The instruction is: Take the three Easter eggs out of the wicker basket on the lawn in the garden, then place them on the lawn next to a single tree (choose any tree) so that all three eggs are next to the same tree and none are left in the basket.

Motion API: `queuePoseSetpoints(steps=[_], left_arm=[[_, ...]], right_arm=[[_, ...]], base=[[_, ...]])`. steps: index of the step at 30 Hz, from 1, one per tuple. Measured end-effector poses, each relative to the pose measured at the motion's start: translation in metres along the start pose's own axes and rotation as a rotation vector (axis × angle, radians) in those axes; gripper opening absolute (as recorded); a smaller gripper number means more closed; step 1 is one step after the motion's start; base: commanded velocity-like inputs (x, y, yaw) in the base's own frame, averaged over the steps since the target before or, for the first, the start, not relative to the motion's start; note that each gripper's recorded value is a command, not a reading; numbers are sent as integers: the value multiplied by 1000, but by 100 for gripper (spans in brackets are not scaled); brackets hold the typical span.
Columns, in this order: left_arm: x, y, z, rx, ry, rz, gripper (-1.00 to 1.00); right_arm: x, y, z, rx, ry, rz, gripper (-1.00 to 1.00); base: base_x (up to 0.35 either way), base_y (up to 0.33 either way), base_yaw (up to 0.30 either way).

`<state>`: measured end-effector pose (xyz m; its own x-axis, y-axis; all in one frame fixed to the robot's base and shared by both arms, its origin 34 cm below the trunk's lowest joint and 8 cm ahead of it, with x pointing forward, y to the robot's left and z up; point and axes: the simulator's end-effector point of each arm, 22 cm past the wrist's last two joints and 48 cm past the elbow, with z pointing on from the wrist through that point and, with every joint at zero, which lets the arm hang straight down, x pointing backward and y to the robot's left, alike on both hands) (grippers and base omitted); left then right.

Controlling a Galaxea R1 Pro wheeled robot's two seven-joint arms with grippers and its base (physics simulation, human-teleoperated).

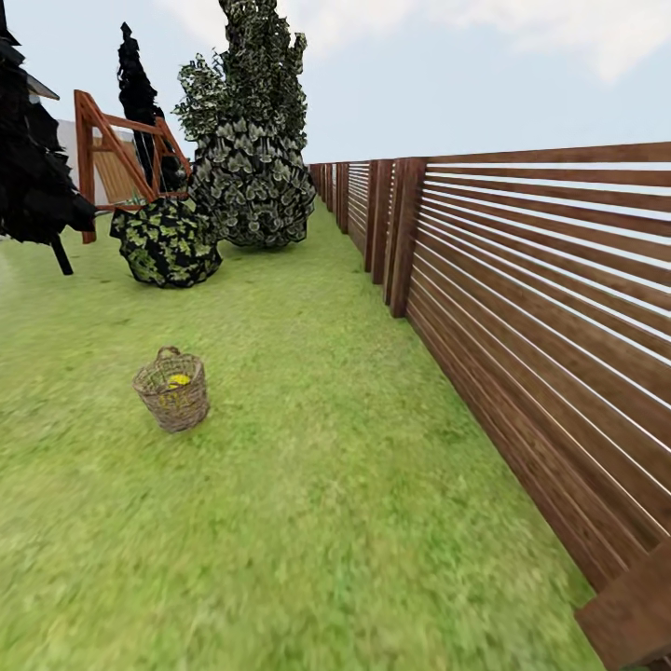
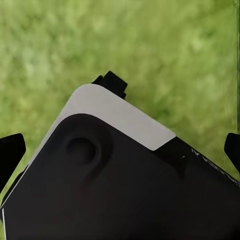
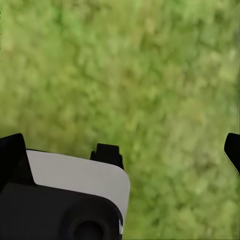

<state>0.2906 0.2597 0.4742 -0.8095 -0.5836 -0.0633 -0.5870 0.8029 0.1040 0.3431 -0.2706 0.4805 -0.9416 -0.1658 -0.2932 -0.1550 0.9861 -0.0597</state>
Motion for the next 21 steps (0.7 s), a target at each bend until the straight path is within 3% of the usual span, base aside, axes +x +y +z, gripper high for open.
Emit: queuePoseSetpoints(steps=[21], left_arm=[[0,0,0,-1,0,0,100]], right_arm=[[0,-1,0,1,0,0,100]], base=[[322,0,0]])
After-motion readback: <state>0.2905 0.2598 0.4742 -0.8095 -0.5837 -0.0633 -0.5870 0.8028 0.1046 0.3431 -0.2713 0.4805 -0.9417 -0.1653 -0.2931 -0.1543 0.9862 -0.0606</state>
